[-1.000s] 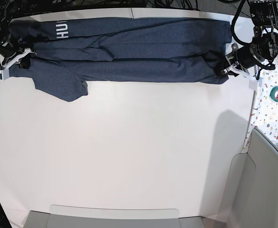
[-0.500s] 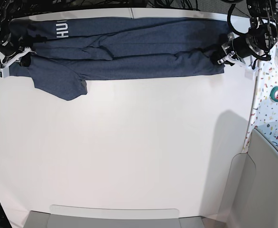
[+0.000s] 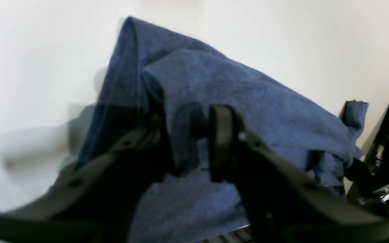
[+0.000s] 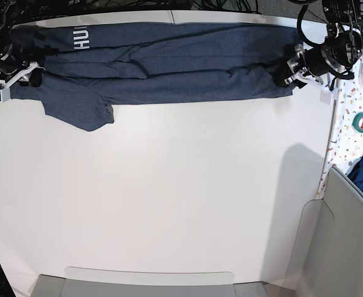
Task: Layout the t-shirt on the table in an organized manner, then fold the t-shirt properly
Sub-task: 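Lower the folded hem onto the shoulder edge with both grippers, then grasp the hanging sleeve with the right gripper and tuck it onto the fold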
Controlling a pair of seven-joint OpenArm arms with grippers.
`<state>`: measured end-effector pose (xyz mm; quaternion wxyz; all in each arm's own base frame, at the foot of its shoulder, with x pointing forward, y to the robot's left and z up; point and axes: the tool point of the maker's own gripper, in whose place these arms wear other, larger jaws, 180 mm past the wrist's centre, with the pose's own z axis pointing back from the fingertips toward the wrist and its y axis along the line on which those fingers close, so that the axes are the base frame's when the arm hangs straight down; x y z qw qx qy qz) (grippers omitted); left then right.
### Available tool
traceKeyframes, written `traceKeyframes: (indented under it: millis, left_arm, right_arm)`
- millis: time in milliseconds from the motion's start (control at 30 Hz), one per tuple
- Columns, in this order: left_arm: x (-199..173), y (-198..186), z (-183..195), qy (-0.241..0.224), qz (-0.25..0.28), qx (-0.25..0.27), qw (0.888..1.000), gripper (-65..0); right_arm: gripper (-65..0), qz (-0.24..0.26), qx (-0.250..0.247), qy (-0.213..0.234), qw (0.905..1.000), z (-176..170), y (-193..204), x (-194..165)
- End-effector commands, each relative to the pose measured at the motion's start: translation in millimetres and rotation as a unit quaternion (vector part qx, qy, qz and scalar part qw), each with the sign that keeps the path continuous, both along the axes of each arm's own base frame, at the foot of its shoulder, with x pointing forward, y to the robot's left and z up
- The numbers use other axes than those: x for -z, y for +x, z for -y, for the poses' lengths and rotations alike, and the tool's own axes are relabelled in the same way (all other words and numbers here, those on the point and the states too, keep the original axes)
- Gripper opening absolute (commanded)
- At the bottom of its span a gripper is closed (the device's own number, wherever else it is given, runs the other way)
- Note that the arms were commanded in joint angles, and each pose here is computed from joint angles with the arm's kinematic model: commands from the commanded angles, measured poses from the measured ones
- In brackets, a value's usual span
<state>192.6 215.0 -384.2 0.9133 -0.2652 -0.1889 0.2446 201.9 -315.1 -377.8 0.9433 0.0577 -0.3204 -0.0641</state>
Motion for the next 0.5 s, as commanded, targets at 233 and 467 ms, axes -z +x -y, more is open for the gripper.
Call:
traceKeyframes:
  millis: [233, 467]
  left_arm:
    - [-14.9, 6.5, -22.4, 0.011, 0.020, -0.025, 0.999, -44.0]
    - [-15.1, 7.0, -22.6, 0.012, 0.021, -0.025, 0.999, -44.0]
  right_arm:
    - [-40.7, 0.117, 0.046, -0.087, 0.9883, 49.2, 21.2, -88.5]
    - [-40.3, 0.119, 0.062, -0.055, 0.9894, 41.6, 51.0, -100.1]
